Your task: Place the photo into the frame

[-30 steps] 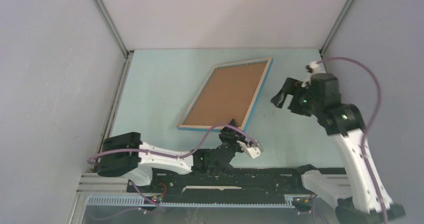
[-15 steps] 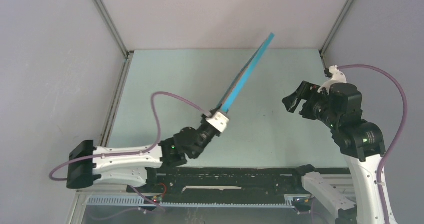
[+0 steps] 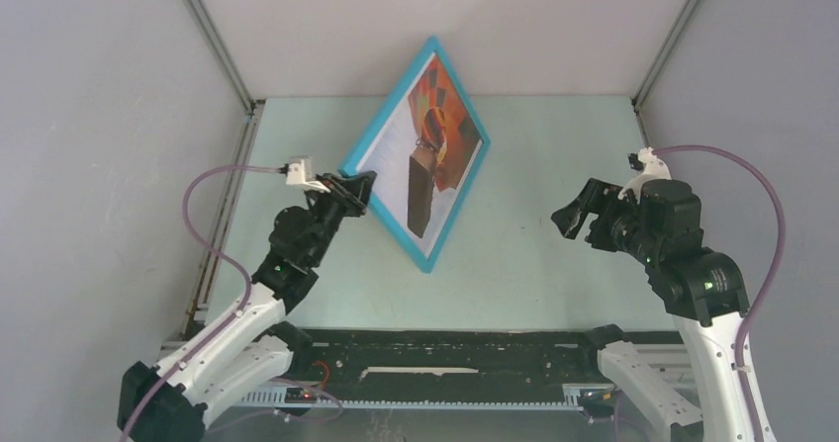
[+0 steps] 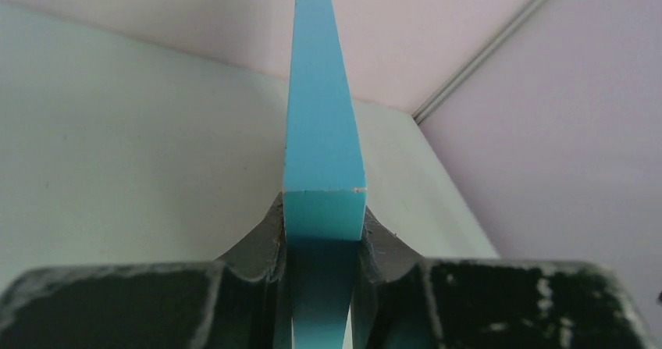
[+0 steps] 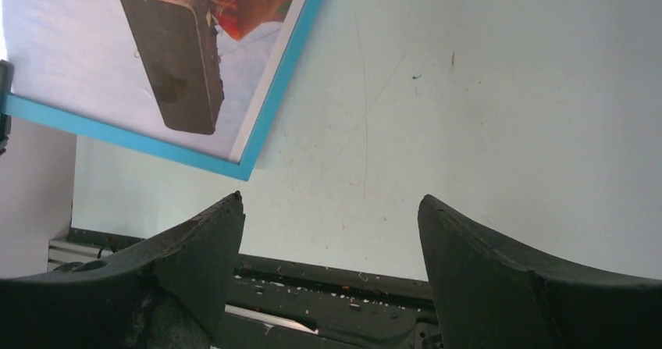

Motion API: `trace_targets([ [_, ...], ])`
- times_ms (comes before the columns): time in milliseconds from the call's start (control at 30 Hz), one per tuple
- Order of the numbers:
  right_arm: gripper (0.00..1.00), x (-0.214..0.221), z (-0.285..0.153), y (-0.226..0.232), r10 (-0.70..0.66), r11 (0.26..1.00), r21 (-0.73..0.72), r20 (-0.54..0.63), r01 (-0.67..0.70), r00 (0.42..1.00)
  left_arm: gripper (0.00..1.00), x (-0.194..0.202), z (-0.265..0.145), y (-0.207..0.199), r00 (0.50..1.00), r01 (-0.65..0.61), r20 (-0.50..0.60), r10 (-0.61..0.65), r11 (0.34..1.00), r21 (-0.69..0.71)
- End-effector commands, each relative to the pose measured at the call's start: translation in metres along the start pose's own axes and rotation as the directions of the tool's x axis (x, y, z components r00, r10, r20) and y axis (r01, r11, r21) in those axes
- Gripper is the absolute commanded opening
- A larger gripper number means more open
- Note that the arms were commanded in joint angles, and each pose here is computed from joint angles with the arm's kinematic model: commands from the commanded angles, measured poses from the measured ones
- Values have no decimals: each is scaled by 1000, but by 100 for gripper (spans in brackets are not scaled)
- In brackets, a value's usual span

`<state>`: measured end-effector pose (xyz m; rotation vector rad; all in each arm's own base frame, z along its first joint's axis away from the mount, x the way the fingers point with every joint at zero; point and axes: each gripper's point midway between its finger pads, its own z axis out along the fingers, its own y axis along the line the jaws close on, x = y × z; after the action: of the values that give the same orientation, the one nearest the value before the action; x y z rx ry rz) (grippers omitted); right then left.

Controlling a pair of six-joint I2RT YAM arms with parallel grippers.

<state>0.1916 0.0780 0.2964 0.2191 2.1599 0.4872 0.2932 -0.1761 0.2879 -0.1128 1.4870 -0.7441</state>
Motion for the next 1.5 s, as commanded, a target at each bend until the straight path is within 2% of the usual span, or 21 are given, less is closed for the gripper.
trace_targets([
  [0, 88, -3, 5, 8, 14, 999, -45, 16, -13, 1000, 0, -13, -5, 14, 962, 272, -14, -272, 961, 40],
  [133, 87, 3, 7, 6, 3, 999, -44, -1, -3, 1000, 0, -25, -7, 61, 928, 371, 20, -371, 928, -21],
  [267, 87, 6, 8, 4, -5, 999, -42, -15, 4, 1000, 0, -36, -12, 121, 906, 423, 87, -415, 895, -139],
  [467, 90, 6, 2, 6, -26, 998, -63, 3, 27, 1000, 0, -16, -5, 194, 855, 510, 32, -518, 825, -243],
  [567, 91, 7, -2, 4, -42, 997, -63, 18, 43, 999, 0, -15, -4, 219, 825, 555, 50, -562, 792, -255],
  [667, 93, 9, -4, 1, -55, 997, -55, 24, 56, 998, 0, -12, -10, 254, 822, 551, 78, -564, 754, -358],
  [733, 95, 9, -7, 1, -62, 996, -56, 33, 63, 998, 0, -1, -16, 275, 831, 507, 45, -555, 720, -473],
  [800, 99, 9, -11, 2, -68, 995, -67, 45, 71, 997, 0, 1, -19, 287, 845, 469, 39, -533, 705, -532],
  [900, 100, 6, -17, 6, -79, 992, -95, 71, 86, 994, 0, 6, -23, 307, 845, 451, 49, -533, 659, -602],
  [1133, 100, 6, -24, 5, -108, 988, -98, 95, 117, 990, 0, 35, -34, 356, 792, 444, 40, -609, 530, -723],
  [1267, 100, 7, -26, 2, -112, 989, -83, 98, 120, 989, 0, 41, -38, 373, 797, 402, 23, -604, 500, -767],
  [1467, 100, 6, -22, 7, -106, 988, -102, 89, 115, 990, 9, 46, -44, 381, 785, 402, 53, -617, 442, -802],
])
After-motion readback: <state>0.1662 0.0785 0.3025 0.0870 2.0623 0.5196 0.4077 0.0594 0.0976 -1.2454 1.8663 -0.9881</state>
